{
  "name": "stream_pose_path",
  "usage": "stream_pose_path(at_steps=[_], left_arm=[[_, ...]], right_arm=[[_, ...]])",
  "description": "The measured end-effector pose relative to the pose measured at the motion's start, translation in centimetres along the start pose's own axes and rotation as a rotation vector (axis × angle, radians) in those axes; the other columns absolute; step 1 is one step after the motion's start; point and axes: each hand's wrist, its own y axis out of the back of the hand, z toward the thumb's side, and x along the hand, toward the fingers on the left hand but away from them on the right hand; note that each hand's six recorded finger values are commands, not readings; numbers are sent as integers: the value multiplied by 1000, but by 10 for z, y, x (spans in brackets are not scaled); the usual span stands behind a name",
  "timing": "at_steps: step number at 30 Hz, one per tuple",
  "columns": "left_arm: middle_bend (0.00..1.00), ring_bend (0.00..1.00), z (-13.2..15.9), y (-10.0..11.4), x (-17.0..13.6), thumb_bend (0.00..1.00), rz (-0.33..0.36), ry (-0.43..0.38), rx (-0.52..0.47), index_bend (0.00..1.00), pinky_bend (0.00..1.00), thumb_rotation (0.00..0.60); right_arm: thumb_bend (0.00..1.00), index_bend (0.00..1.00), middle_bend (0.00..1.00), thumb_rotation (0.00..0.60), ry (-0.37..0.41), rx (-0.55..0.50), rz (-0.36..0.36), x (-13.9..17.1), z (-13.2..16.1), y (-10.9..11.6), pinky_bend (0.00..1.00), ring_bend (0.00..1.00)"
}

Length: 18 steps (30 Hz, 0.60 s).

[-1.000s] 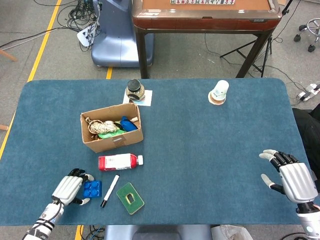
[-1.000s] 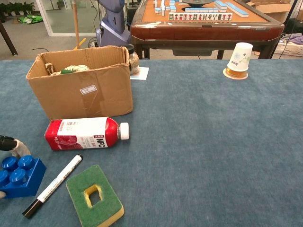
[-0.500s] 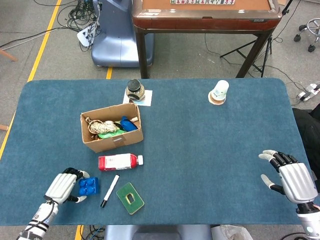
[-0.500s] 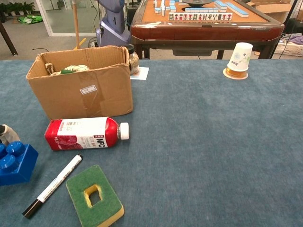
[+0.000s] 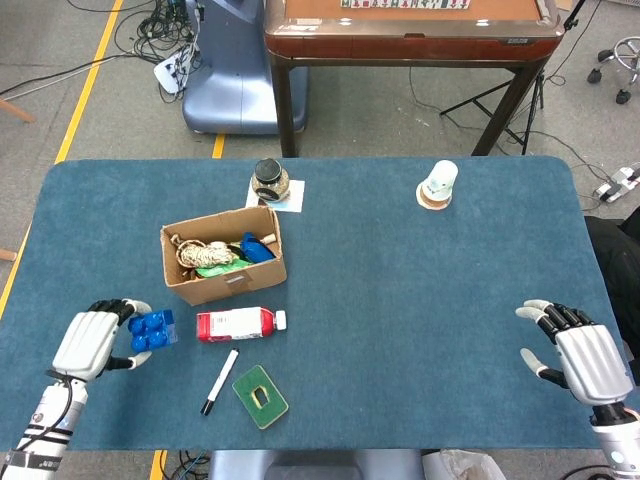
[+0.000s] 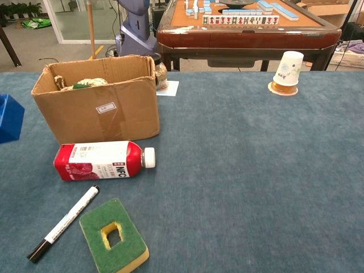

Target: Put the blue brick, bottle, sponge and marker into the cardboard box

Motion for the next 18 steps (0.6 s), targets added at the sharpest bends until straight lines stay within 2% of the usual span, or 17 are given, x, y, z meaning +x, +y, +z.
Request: stream_pose_path(at_steps=[3,10,14,18], left_arm=[[631,323,9,16,8,207,60,0,9,600,311,600],[629,323,32,37,40,207,111,-6,16,592,315,600],[612,324,43,37,63,207,135,0,19,582,315,600],[543,323,52,31,86,206,157,23,34,555,315,600]], right_arm=[[235,323,302,600,2,2,6,-1,1,-2,411,292],[235,323,302,600,2,2,7,-1,1,-2,411,292],[235,323,302,600,-2,3,6,-1,0,-2,411,292],[235,323,302,600,-6,3,10,-1,-1,-2,411,292]])
